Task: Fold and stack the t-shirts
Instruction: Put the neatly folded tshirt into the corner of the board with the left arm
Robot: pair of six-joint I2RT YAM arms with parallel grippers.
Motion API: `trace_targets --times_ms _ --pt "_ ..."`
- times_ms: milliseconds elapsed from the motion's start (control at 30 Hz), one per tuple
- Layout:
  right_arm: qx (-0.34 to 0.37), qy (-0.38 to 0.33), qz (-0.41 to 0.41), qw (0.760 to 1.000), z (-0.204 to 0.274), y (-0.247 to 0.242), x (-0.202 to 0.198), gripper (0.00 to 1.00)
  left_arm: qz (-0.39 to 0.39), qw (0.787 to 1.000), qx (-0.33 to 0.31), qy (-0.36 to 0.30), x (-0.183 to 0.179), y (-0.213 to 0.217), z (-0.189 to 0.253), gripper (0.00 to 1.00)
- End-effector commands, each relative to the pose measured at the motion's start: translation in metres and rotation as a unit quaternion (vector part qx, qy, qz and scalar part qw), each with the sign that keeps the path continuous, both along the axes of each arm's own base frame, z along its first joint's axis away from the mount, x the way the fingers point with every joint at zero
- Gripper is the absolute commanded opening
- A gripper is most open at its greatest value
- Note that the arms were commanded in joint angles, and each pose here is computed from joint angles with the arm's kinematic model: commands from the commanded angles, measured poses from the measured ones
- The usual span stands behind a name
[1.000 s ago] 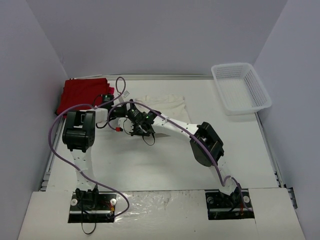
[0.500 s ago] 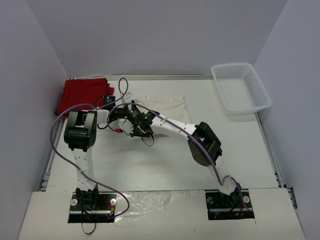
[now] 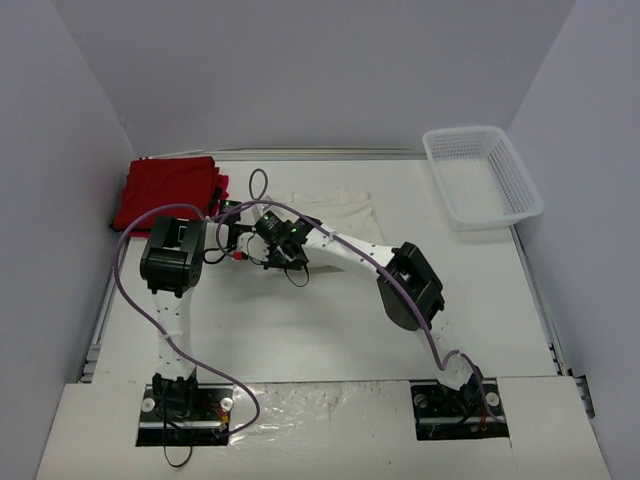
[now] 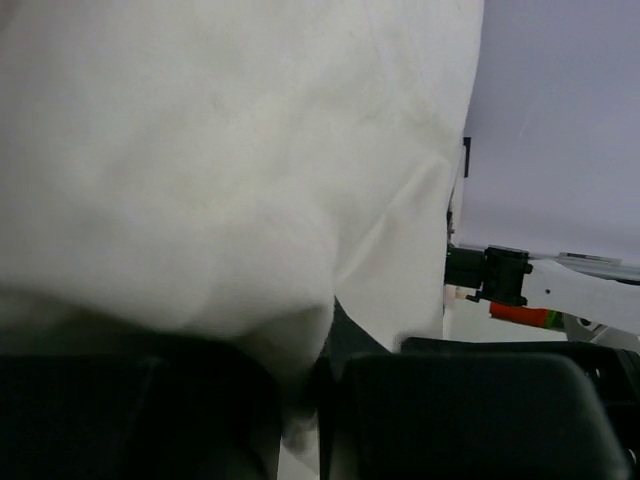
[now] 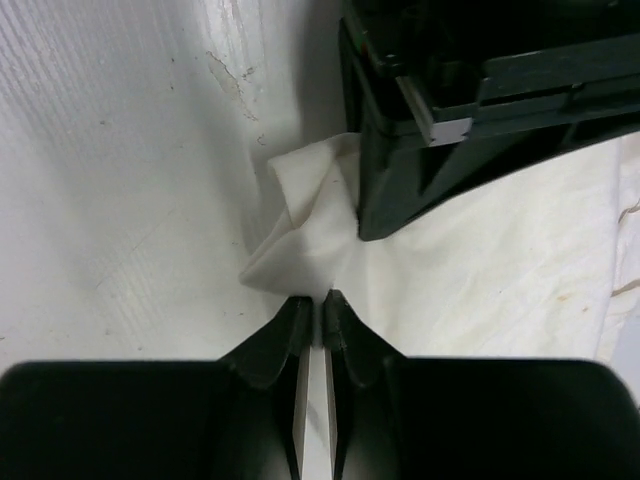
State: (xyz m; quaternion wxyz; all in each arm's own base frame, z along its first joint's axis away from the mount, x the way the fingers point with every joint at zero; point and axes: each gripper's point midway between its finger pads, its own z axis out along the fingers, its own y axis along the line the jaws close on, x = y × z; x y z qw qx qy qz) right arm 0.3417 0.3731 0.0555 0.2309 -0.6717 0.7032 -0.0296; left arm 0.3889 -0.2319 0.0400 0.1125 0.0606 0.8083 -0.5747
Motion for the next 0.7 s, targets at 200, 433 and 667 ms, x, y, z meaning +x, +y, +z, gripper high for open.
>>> trace_targets --times_ms 200,433,667 --pt "0.004 0.004 0.008 1.000 0.032 -0.027 -0.013 0.36 0.012 0.999 0.035 0.003 0.009 0.007 -0.015 0.02" --pt "0.060 0.048 -0.033 0.996 0.060 -0.129 -0.017 0.52 0.012 0.997 0.071 -0.028 0.022 0.030 0.008 0.02" --pt "0.091 0.064 -0.200 0.973 0.058 -0.247 -0.004 0.52 0.015 0.987 0.148 -0.062 0.036 0.048 0.014 0.02"
